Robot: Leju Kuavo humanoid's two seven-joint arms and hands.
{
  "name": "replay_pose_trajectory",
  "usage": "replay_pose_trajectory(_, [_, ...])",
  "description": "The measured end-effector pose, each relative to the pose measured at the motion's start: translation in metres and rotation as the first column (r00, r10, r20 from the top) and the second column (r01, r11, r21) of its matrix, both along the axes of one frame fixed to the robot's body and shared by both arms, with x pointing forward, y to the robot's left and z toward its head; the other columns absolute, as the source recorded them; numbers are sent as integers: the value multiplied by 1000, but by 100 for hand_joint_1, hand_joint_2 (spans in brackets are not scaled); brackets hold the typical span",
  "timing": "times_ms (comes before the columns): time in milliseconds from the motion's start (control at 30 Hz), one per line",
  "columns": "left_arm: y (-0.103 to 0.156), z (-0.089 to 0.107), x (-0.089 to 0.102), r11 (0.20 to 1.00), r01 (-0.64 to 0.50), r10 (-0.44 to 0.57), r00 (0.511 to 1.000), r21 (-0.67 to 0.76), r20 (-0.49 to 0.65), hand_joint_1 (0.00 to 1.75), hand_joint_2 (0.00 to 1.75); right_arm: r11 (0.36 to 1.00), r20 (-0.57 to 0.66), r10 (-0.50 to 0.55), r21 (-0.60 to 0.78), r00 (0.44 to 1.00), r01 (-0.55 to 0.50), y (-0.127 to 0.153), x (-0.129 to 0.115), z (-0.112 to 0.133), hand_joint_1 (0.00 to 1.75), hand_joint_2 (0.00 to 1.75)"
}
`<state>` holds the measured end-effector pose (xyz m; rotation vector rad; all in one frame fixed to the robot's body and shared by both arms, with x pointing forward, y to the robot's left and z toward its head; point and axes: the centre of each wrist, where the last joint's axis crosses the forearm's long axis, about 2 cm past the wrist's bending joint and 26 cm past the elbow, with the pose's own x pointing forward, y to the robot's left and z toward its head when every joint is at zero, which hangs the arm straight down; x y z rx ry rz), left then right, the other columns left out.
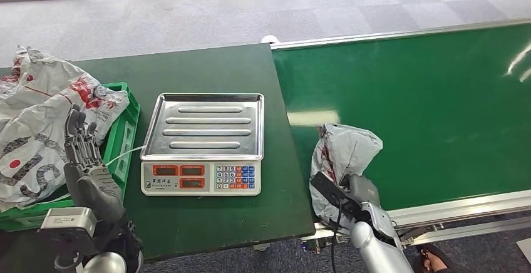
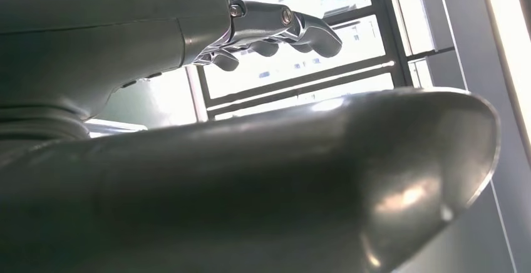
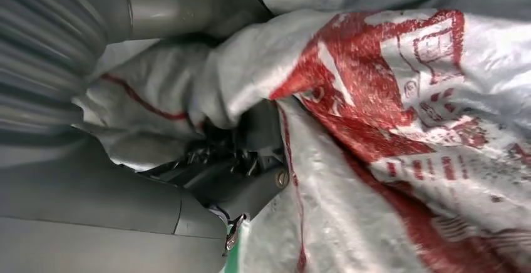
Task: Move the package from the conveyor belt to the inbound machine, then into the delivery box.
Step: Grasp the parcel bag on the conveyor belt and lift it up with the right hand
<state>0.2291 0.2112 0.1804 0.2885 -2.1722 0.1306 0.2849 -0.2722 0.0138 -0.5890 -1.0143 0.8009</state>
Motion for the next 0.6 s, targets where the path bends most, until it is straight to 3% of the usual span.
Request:
replay_pose_trajectory(167, [2, 0, -1, 1000, -7, 7, 1000, -1, 1, 0, 0, 982, 108, -29, -185, 994, 49, -9, 2, 15, 175, 175])
replay_pose_trajectory(333, [4, -2, -3, 1000, -15, 15, 1000, -5, 9, 0, 0, 920, 314, 20, -378, 949, 106, -26, 19, 58, 175, 175])
replay_pose_trajectory(467, [5, -5, -6, 1000, -14, 14, 1000, -8, 15, 0, 0, 892, 434, 52, -425, 900, 153, -33, 31, 91, 175, 175])
replay_pose_trajectory(600, [5, -5, -6, 1000, -15, 15, 1000, -8, 16, 0, 0, 886, 477, 60, -431, 877, 173, -36, 33, 103, 175, 175])
